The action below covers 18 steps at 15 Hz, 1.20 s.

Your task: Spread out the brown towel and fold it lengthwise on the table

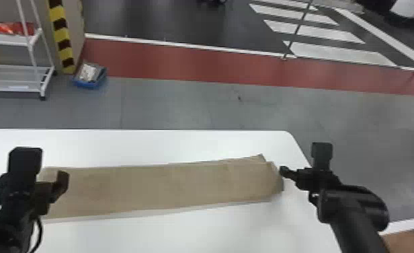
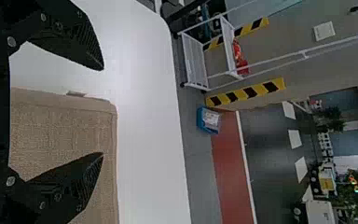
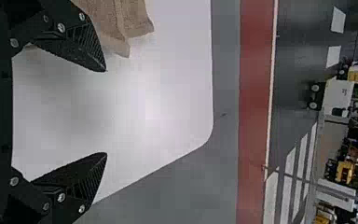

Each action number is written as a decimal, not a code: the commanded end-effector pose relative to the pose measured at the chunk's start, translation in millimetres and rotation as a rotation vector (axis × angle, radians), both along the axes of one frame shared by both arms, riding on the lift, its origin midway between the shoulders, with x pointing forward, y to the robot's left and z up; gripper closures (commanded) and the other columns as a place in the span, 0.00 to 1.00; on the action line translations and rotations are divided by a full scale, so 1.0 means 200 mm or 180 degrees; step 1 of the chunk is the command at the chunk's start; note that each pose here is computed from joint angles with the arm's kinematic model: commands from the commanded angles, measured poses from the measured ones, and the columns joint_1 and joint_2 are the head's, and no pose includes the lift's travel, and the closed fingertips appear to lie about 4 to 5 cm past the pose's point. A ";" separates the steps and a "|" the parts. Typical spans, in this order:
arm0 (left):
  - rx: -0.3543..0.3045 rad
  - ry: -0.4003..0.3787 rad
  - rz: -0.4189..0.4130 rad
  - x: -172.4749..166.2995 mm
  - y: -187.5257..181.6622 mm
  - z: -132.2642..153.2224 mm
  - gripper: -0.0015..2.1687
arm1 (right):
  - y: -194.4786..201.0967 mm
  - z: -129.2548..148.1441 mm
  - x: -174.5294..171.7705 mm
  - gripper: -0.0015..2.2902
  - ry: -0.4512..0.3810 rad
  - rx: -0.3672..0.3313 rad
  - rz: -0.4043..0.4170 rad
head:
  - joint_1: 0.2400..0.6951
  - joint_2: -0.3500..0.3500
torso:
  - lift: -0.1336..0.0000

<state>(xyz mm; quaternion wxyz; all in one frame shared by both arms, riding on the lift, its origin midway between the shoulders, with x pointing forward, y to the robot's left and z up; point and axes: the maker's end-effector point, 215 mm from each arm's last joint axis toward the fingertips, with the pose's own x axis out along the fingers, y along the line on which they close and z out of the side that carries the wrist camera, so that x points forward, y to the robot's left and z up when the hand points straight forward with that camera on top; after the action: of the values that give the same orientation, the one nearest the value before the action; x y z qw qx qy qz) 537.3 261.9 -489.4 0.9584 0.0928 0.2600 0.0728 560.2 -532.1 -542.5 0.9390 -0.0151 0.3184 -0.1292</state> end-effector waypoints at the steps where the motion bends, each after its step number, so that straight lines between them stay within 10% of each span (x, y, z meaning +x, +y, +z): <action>1: -0.0014 -0.0051 -0.0028 0.01 -0.02 0.01 0.02 | 0.07 0.01 0.04 0.13 -0.0087 0.0189 -0.0011 | 1.00 0.12 | 1.00; 13: -0.0002 -0.0047 -0.0075 -0.01 -0.05 -0.01 0.02 | 0.25 -0.09 0.05 0.21 0.0324 0.0481 0.0117 | 1.00 0.18 | 1.00; 18: 0.0034 -0.0034 -0.0108 -0.02 -0.08 -0.03 0.02 | 0.27 -0.07 0.07 0.54 0.0234 0.0430 0.0202 | 1.00 0.18 | 1.00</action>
<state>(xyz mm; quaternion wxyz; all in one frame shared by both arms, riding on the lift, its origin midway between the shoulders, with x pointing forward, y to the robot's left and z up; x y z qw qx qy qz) 533.5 248.5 -493.8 0.9605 0.1003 0.2524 0.0601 571.5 -479.0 -561.2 0.9243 0.0380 0.3716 -0.0787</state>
